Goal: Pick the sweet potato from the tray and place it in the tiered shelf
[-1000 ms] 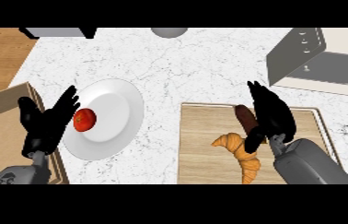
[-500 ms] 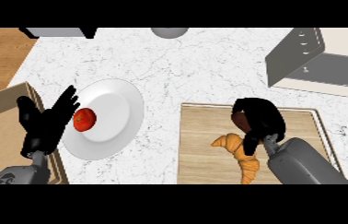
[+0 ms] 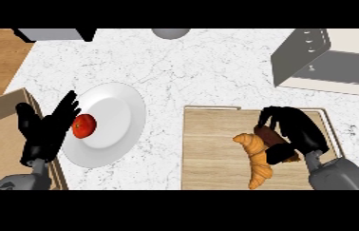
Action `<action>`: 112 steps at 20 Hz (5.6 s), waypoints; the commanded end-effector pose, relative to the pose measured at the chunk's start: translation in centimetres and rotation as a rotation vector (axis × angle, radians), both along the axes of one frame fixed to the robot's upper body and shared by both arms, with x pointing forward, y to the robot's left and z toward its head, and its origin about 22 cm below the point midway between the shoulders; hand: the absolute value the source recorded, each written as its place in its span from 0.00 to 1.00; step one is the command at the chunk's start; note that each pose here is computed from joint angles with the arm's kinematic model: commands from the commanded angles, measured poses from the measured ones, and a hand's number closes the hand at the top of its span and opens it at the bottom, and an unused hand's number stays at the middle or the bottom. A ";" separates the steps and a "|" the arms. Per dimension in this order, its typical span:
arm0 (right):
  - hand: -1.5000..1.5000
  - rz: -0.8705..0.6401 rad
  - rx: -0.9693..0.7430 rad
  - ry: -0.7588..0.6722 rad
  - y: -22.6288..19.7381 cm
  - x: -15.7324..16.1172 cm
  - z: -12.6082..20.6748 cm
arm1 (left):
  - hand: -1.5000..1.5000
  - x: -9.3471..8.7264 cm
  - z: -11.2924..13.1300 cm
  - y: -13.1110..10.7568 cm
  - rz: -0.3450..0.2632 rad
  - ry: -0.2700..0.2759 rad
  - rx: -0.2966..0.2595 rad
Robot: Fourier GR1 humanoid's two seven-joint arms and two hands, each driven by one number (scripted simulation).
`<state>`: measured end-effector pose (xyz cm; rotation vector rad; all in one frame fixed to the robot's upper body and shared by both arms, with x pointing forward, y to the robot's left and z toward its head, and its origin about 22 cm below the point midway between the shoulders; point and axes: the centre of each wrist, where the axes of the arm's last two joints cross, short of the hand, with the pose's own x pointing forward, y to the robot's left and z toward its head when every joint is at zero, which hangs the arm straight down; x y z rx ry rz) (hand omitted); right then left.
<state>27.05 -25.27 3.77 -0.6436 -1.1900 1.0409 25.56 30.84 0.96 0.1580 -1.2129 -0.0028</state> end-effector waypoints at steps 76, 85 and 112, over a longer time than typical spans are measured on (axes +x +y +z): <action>1.00 -0.283 0.098 -0.633 -23.6 7.1 27.2 | 0.50 0.2 -2.2 0.1 -0.008 0.078 -0.075; 0.00 -0.415 0.564 -0.714 -25.3 7.4 27.7 | 0.50 -0.5 -2.3 -2.6 -0.007 0.079 -0.065; 0.00 -0.822 0.997 -0.951 -37.5 -7.2 29.1 | 0.50 -1.2 -2.9 -2.4 -0.002 0.072 -0.073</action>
